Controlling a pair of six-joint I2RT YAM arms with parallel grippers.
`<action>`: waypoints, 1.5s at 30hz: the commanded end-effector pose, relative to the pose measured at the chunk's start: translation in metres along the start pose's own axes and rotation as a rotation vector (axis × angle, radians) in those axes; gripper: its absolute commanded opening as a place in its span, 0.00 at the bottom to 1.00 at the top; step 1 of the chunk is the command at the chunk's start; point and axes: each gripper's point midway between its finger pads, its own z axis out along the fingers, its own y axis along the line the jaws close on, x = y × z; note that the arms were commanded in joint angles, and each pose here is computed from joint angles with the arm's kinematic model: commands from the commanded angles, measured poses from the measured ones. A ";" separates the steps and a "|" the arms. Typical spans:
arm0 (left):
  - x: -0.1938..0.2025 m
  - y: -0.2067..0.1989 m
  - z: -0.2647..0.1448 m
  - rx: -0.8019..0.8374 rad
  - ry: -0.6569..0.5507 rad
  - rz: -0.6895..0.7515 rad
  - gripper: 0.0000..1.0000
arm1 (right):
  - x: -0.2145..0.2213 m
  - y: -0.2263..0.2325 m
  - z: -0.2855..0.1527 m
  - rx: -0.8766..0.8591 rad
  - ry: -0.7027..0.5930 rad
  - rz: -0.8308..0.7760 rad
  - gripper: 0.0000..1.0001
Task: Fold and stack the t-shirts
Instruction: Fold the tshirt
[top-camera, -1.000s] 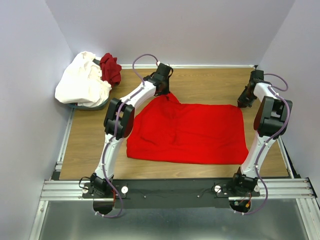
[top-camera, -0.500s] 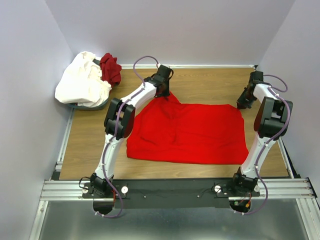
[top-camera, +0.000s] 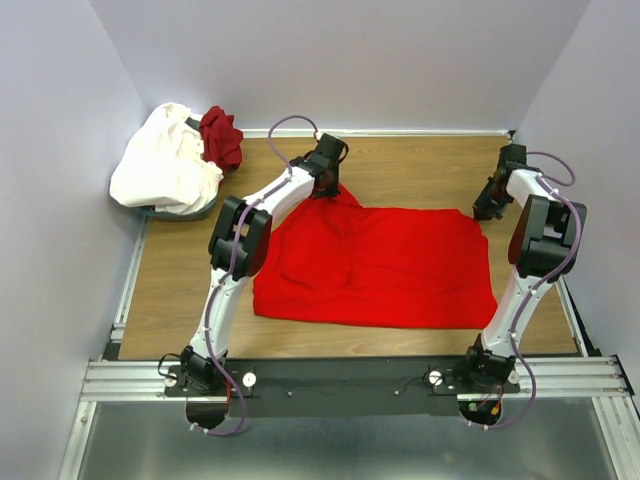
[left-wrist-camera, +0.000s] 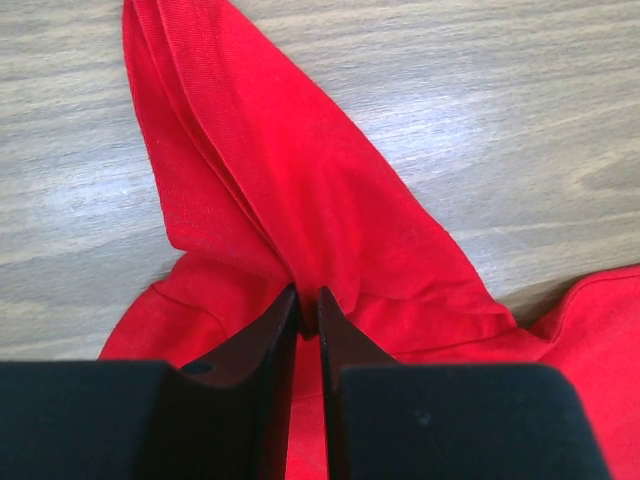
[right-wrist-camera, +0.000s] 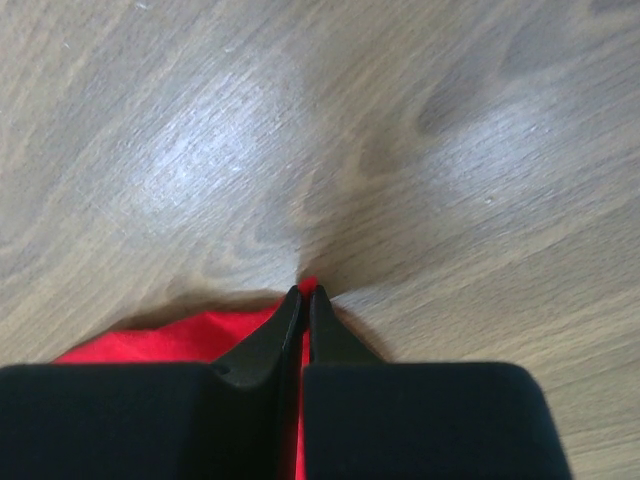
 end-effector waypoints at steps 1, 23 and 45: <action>-0.015 -0.003 -0.021 -0.017 -0.047 0.002 0.21 | 0.020 -0.007 -0.003 0.011 0.059 -0.013 0.09; -0.008 -0.001 -0.036 -0.089 -0.057 0.039 0.23 | 0.022 -0.008 -0.012 0.004 0.051 -0.018 0.09; -0.024 -0.005 -0.050 -0.096 -0.112 0.027 0.29 | 0.027 -0.010 -0.016 0.002 0.053 -0.022 0.09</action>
